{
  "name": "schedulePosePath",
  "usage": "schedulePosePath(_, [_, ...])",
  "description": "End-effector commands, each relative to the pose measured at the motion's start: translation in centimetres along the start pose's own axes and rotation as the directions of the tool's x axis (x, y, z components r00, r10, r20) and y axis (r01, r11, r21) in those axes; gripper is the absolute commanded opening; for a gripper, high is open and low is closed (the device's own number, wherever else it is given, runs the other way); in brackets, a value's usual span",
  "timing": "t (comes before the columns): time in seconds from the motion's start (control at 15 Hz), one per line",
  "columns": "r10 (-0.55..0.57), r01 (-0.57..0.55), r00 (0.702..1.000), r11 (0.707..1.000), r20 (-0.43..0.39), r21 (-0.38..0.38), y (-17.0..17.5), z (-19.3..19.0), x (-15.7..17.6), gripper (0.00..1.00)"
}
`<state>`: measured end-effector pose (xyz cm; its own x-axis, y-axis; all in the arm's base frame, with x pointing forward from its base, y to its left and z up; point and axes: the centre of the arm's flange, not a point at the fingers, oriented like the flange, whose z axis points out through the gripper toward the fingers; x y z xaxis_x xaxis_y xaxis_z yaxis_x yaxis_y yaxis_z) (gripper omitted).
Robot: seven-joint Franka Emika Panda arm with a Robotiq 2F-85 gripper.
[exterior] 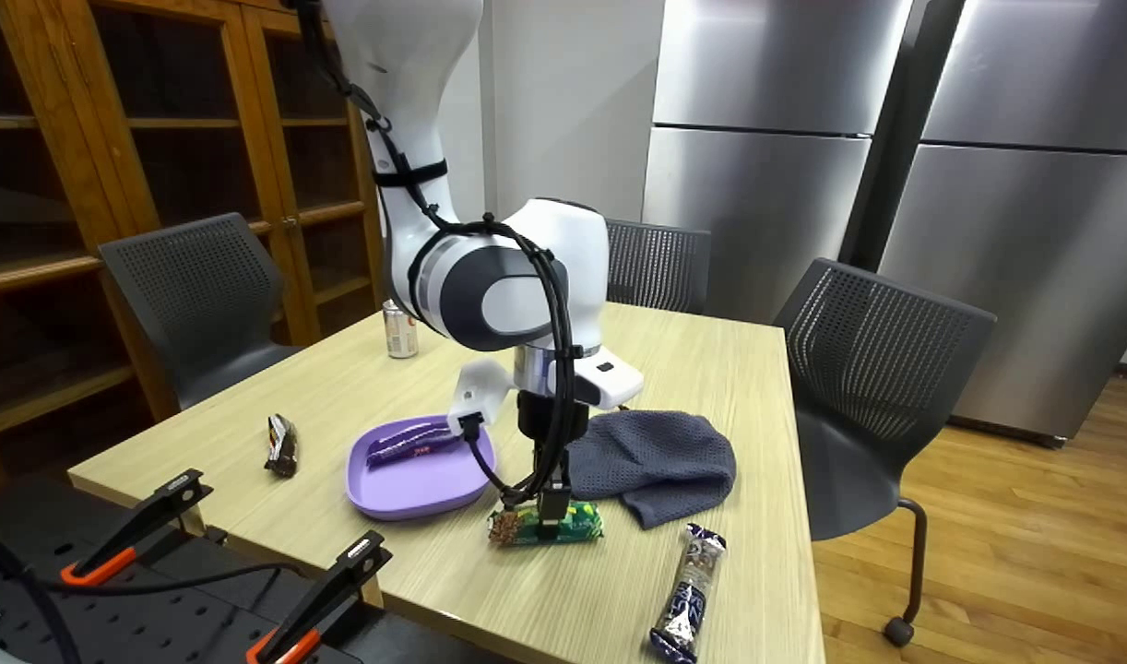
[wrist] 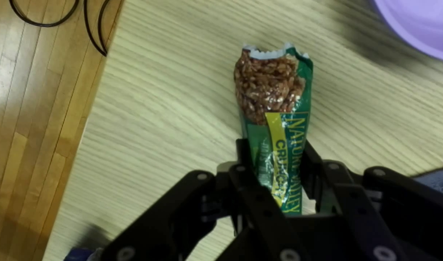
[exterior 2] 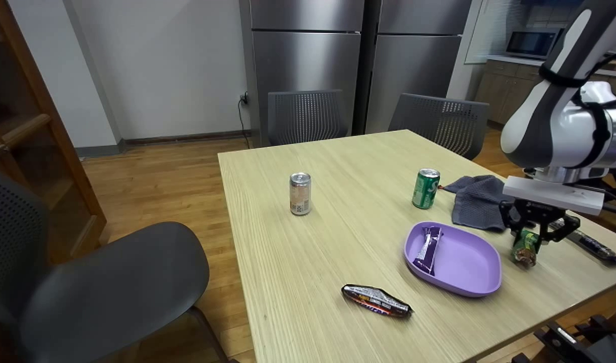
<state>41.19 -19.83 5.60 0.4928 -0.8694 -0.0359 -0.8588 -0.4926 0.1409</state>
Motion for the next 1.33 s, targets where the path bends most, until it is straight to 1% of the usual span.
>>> schedulePosePath(0.0, [-0.033, 0.033, 0.999, 0.999, -0.023, 0.025, 0.5, -2.4, -0.6, 0.10])
schedulePosePath(0.27, [-0.038, 0.041, 0.998, 0.998, -0.044, 0.052, -0.2, -4.1, -1.1, 0.10])
schedulePosePath(0.6, [-0.069, 0.076, 0.994, 0.994, -0.084, 0.075, -1.7, -6.1, -2.9, 0.10])
schedulePosePath(0.87, [-0.107, 0.118, 0.988, 0.989, -0.115, 0.087, -3.3, -7.2, -5.1, 0.10])
schedulePosePath(1.27, [-0.192, 0.203, 0.974, 0.975, -0.117, 0.087, -5.9, -7.8, -9.3, 0.10])
